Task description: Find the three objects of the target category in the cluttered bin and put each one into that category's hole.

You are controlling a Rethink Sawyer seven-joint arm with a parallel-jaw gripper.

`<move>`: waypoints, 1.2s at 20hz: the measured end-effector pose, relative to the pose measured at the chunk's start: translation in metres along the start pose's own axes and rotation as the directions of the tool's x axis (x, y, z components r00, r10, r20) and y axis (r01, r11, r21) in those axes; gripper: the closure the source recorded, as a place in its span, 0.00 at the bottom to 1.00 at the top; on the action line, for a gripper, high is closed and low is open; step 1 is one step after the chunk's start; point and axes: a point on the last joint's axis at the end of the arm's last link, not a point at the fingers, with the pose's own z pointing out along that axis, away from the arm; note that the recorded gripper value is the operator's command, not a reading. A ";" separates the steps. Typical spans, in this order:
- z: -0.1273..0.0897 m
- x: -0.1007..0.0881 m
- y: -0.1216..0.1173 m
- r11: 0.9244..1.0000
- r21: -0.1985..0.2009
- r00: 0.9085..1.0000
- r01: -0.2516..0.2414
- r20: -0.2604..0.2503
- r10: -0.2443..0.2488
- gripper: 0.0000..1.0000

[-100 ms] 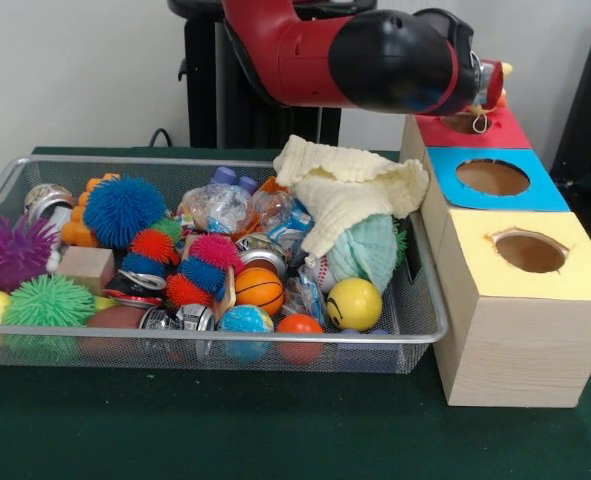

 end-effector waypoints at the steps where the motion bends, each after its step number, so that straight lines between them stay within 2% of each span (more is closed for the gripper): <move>1: 0.000 0.000 0.001 1.000 0.004 1.000 0.003 0.002 -0.003 1.00; 7: -0.005 0.003 0.002 0.999 0.030 1.000 0.012 0.026 -0.012 1.00; 13: -0.019 0.004 0.003 0.998 0.062 0.996 0.023 0.080 -0.028 1.00; 18: -0.034 0.000 0.003 0.998 0.064 0.993 0.021 0.118 -0.028 1.00; 24: -0.043 -0.004 -0.002 0.998 0.063 0.990 0.006 0.140 -0.015 1.00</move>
